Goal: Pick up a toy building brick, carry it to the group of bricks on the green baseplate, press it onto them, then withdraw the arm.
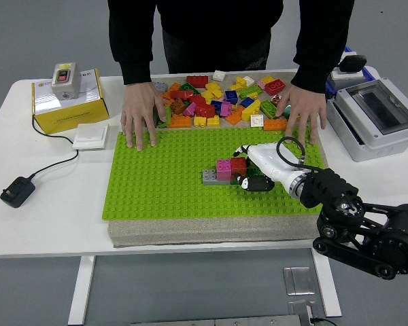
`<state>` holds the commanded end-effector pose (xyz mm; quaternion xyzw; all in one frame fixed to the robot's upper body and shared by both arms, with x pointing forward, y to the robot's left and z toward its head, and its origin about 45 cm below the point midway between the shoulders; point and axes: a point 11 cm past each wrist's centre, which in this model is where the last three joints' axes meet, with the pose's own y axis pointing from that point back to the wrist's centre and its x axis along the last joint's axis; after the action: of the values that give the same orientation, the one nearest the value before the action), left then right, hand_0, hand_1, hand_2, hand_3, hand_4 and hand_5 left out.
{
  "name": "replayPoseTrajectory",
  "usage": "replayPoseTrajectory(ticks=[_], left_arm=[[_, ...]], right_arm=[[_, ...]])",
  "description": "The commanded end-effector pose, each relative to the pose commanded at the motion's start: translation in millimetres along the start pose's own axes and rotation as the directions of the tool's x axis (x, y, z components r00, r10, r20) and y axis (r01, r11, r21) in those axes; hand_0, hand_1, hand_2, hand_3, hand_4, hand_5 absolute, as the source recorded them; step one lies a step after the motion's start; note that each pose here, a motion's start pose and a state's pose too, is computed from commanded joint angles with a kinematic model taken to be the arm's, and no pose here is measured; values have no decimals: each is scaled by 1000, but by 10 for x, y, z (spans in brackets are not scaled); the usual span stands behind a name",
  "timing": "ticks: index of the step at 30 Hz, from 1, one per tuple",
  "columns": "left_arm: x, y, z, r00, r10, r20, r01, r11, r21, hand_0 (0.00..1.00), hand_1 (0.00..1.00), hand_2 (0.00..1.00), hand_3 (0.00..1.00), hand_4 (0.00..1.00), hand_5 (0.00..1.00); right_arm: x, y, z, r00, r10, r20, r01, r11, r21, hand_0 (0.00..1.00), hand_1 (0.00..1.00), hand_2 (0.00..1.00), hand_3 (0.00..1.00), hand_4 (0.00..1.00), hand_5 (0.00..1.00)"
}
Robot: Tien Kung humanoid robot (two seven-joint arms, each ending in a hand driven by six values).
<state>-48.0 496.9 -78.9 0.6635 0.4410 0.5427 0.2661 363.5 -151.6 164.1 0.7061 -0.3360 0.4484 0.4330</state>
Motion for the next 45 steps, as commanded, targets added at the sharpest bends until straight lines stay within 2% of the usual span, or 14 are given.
replayPoseTrajectory(ticks=[38,45], left_arm=[[0,0,9,1000,5,6,-5,1000,-8,691,652,477,652,90,659],[-2,1,10,1000,6,5,-6,1000,-9,690,651,475,650,89,659]], right_arm=[[38,2,62,1000,2,-8,-2,1000,-11,165,186,737,784,637,521],[116,22,92,1000,23,-10,-24,1000,-18,163,184,735,783,641,526]])
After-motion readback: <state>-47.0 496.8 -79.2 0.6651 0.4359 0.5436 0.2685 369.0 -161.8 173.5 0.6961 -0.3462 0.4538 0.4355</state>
